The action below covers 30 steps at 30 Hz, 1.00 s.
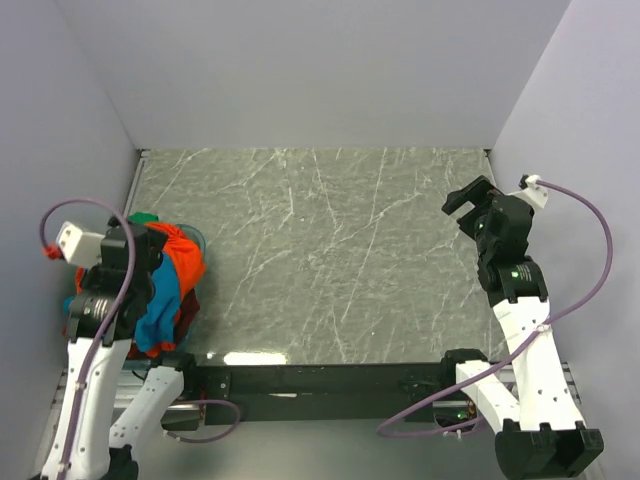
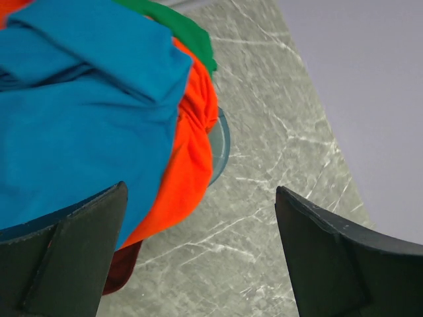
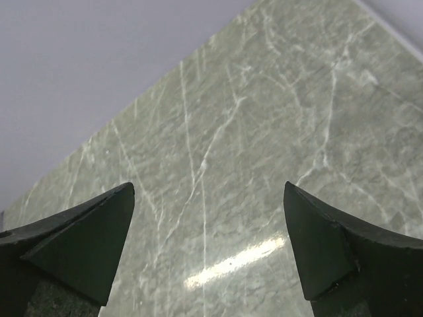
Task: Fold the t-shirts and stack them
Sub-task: Grab the tshirt from the pile
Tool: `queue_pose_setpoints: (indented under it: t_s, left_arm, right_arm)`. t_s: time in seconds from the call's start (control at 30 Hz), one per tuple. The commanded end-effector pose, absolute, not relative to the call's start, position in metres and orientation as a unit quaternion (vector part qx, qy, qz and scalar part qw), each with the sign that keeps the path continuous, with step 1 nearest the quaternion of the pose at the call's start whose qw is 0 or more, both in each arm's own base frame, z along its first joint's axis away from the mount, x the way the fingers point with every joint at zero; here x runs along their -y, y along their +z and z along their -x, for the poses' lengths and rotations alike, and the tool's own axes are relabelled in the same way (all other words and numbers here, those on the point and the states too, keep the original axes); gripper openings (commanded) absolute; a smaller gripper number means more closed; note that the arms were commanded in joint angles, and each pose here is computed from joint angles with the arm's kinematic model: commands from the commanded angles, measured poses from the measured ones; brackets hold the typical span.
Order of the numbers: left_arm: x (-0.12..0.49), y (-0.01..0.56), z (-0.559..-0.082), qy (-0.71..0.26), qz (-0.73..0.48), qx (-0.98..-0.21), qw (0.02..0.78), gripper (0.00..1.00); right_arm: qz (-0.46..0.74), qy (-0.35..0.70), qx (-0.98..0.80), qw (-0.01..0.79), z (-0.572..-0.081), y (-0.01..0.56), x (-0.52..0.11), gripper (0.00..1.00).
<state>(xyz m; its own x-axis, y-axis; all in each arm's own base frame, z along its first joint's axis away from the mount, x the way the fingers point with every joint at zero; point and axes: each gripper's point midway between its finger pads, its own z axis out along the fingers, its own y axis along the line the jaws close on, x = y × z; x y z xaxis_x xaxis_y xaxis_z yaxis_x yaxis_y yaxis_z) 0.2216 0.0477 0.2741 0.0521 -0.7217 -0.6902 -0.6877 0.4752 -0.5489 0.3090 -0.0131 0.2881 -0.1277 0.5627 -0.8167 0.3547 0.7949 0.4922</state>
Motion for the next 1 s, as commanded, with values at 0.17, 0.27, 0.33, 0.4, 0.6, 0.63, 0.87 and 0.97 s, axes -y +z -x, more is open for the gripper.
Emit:
queue_pose_setpoints:
  t_s: [0.17, 0.27, 0.33, 0.4, 0.6, 0.63, 0.87, 0.97]
  left_arm:
    - [-0.064, 0.249, -0.205, 0.060, 0.560, -0.687, 0.460, 0.99]
    - [-0.060, 0.234, -0.223, 0.068, 0.556, -0.706, 0.433, 1.00]
    - [-0.067, 0.226, -0.230, 0.088, 0.573, -0.697, 0.422, 0.99]
    - [-0.078, 0.220, -0.234, 0.111, 0.588, -0.683, 0.418, 0.99]
    - [-0.103, 0.200, -0.252, 0.137, 0.611, -0.672, 0.396, 1.00]
    - [-0.111, 0.198, -0.254, 0.141, 0.617, -0.668, 0.392, 0.99]
    - [-0.128, 0.175, -0.281, 0.132, 0.617, -0.683, 0.368, 0.95]
    - [-0.135, 0.165, -0.283, 0.143, 0.622, -0.681, 0.359, 0.92]
  right_arm:
    - [-0.247, 0.124, -0.758, 0.590, -0.302, 0.288, -0.007, 1.00]
    - [-0.272, 0.122, -0.759, 0.579, -0.302, 0.284, -0.003, 1.00]
    - [-0.254, 0.135, -0.766, 0.574, -0.304, 0.284, -0.011, 1.00]
    - [-0.241, 0.148, -0.773, 0.568, -0.306, 0.280, -0.018, 1.00]
    - [-0.228, 0.173, -0.778, 0.559, -0.307, 0.276, -0.029, 1.00]
    - [-0.225, 0.174, -0.777, 0.562, -0.308, 0.276, -0.029, 1.00]
    - [-0.203, 0.173, -0.787, 0.556, -0.307, 0.276, -0.033, 0.99]
    - [-0.197, 0.179, -0.794, 0.547, -0.309, 0.271, -0.037, 0.99]
